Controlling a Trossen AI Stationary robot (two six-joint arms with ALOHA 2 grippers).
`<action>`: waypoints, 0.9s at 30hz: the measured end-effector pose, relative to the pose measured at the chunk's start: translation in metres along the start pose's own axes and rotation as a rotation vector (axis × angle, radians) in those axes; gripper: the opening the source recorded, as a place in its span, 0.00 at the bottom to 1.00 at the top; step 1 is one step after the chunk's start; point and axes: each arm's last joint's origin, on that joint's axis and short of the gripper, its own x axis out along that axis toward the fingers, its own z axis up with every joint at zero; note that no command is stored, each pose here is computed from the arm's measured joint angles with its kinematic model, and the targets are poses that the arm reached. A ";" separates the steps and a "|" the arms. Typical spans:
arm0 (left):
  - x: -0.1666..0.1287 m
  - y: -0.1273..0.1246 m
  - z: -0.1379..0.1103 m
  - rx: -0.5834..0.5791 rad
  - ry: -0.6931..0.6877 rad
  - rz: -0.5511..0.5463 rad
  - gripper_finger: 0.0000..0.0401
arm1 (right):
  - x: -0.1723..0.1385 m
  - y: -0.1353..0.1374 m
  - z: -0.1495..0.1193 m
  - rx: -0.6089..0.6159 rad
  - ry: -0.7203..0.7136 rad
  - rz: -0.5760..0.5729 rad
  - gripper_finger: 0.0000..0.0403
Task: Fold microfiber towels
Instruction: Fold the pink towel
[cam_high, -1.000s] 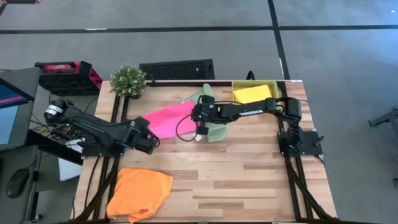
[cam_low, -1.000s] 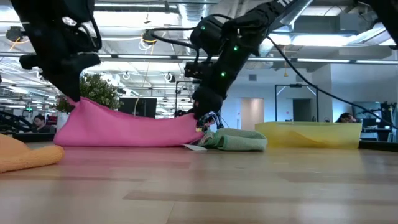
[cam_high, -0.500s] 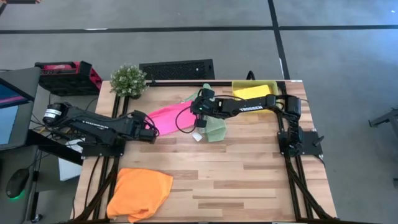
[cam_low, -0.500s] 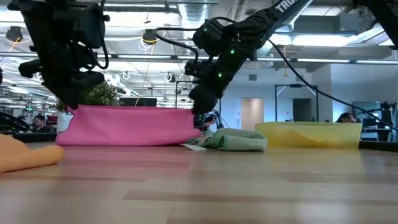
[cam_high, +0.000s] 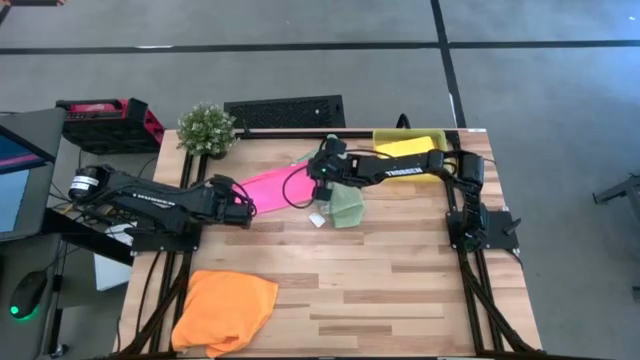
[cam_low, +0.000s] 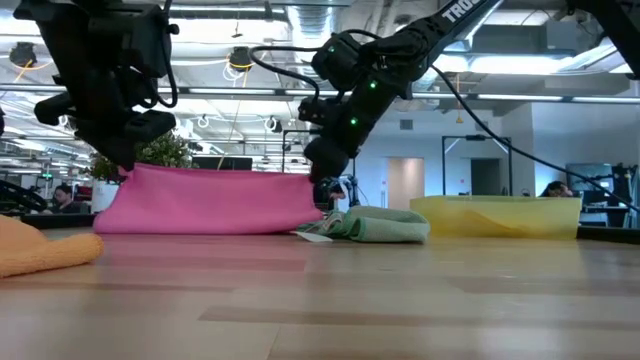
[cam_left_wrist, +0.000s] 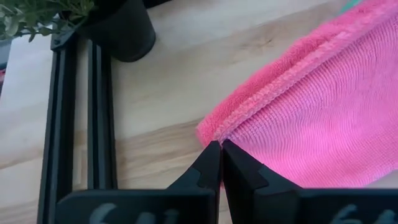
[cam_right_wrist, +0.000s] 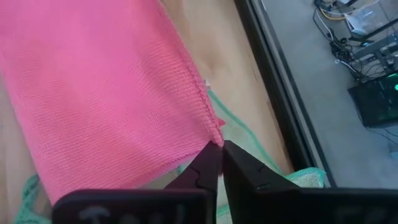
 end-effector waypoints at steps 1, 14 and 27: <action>0.000 0.000 0.000 -0.002 0.000 0.000 0.01 | 0.000 -0.001 0.000 0.002 -0.002 -0.002 0.11; 0.003 0.001 0.003 0.026 -0.002 0.019 0.29 | 0.001 -0.004 0.001 0.016 -0.020 -0.014 0.31; -0.007 -0.011 -0.011 0.419 0.203 -0.199 0.35 | -0.033 0.001 0.012 0.011 -0.029 0.047 0.47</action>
